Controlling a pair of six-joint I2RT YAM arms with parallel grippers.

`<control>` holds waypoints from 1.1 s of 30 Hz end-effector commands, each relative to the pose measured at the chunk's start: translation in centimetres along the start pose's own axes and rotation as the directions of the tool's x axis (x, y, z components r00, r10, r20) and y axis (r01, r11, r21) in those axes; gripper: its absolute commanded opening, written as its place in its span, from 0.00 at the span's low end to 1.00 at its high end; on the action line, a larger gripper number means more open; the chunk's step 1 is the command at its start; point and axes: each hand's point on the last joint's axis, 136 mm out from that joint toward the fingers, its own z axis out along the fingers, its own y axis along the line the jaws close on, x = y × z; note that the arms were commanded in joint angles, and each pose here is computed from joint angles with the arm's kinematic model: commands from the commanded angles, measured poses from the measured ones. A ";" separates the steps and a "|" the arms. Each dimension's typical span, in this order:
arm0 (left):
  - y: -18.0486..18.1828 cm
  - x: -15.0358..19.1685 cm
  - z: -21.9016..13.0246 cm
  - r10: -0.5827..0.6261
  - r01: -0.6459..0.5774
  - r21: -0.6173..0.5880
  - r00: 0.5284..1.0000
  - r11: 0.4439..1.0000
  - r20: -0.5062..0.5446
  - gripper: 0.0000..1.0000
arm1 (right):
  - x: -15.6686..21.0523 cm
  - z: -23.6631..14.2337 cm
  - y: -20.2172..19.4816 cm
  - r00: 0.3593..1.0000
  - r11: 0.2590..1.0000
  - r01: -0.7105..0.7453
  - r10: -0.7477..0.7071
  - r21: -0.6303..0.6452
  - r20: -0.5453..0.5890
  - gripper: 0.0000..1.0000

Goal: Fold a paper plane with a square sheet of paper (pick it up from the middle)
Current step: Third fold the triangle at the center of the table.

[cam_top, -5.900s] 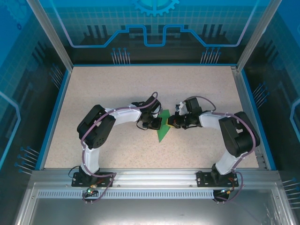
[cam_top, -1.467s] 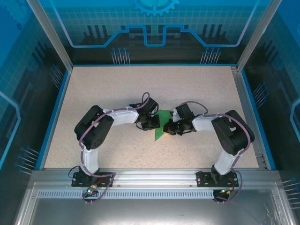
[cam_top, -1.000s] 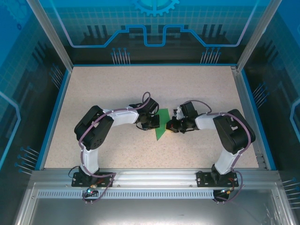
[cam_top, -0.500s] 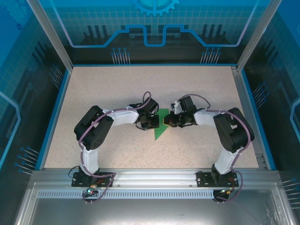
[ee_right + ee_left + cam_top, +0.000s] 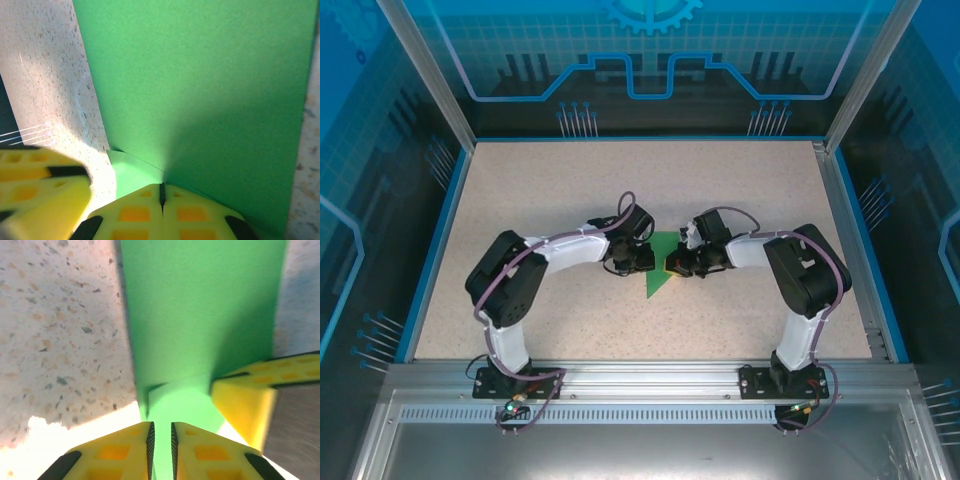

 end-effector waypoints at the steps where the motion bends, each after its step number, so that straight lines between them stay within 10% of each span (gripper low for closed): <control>1: -1.7 0.7 -2.3 -0.077 0.079 0.104 0.997 0.991 -0.024 0.18 | 1.5 0.9 -3.0 0.998 0.992 -0.059 0.060 0.114 -0.011 0.01; 14: -4.3 3.6 1.7 -0.259 0.335 0.323 0.932 0.885 -0.255 0.10 | 1.6 0.9 -3.1 0.998 0.990 -0.061 0.064 0.125 -0.022 0.01; 33: 2.9 7.7 4.4 -0.298 0.326 0.082 0.922 0.942 -0.248 0.10 | 1.8 1.0 -3.8 0.997 0.986 -0.056 0.062 0.158 -0.035 0.02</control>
